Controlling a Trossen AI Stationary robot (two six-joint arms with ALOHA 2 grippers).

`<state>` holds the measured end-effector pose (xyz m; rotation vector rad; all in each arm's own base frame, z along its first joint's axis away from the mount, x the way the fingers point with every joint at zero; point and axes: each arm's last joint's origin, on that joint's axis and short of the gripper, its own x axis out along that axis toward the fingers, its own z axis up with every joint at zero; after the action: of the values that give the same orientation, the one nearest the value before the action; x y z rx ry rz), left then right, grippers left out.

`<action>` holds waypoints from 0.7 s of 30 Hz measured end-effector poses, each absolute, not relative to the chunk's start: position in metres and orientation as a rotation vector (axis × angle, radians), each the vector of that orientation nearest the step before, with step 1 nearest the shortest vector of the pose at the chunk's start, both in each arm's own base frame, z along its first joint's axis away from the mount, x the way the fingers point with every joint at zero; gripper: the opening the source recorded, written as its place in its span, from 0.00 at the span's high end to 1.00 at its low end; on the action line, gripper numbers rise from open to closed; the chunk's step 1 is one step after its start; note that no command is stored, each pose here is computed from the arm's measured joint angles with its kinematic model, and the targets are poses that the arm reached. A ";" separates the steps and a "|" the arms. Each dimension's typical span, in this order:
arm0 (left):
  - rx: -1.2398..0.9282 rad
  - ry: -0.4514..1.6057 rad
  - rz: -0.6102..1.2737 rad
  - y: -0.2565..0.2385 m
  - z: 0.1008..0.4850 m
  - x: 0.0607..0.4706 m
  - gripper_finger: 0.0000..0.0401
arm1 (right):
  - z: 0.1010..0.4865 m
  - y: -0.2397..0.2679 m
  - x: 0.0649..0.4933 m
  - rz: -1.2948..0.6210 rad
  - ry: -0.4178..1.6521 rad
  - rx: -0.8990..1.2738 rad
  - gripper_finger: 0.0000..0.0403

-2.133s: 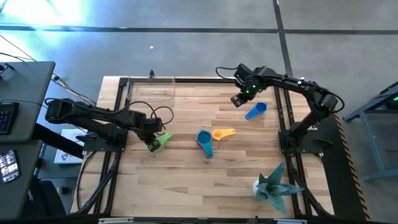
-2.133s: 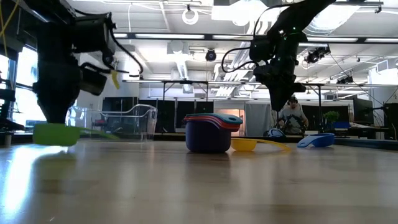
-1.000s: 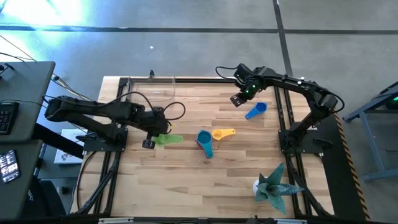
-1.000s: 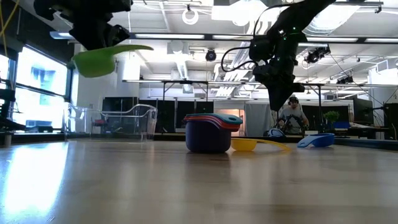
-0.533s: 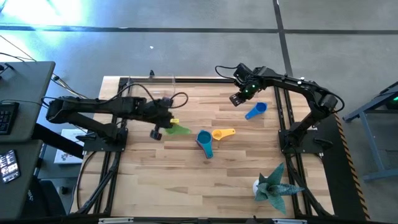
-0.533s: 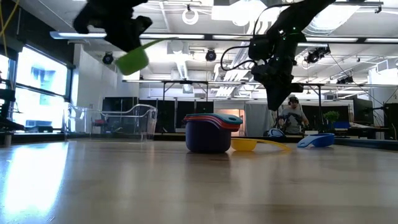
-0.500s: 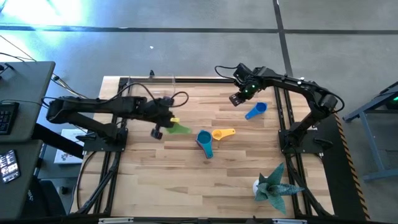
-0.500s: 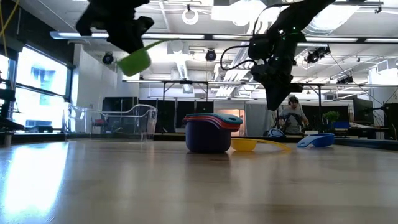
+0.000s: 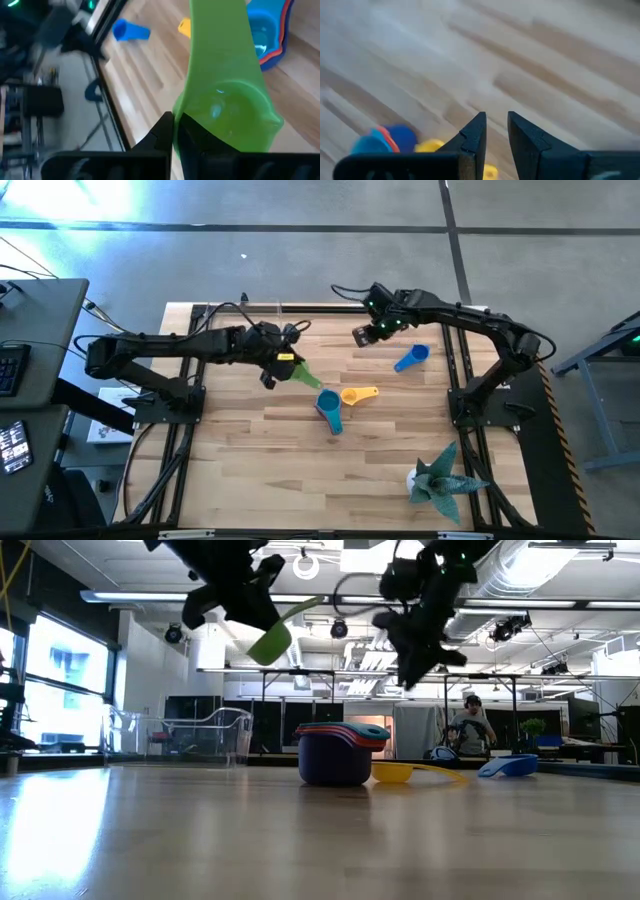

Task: Nest measuring cups in basket
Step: Stack the green measuring cup on top of the light blue measuring cup

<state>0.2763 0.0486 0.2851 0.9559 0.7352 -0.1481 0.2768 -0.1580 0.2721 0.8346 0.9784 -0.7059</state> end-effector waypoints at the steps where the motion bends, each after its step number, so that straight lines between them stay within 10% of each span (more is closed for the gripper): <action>1: 0.965 0.729 -0.169 0.048 0.284 0.278 0.99 | 0.279 -0.157 0.280 -0.724 0.951 0.829 0.82; 21: 1.204 0.504 -0.322 0.039 0.271 0.312 0.99 | 0.325 -0.114 0.308 -0.859 0.753 0.860 0.82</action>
<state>0.3125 0.0393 0.2708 1.2036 0.5036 -0.3219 0.3077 -0.1138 0.3247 0.8597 0.7534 -0.8592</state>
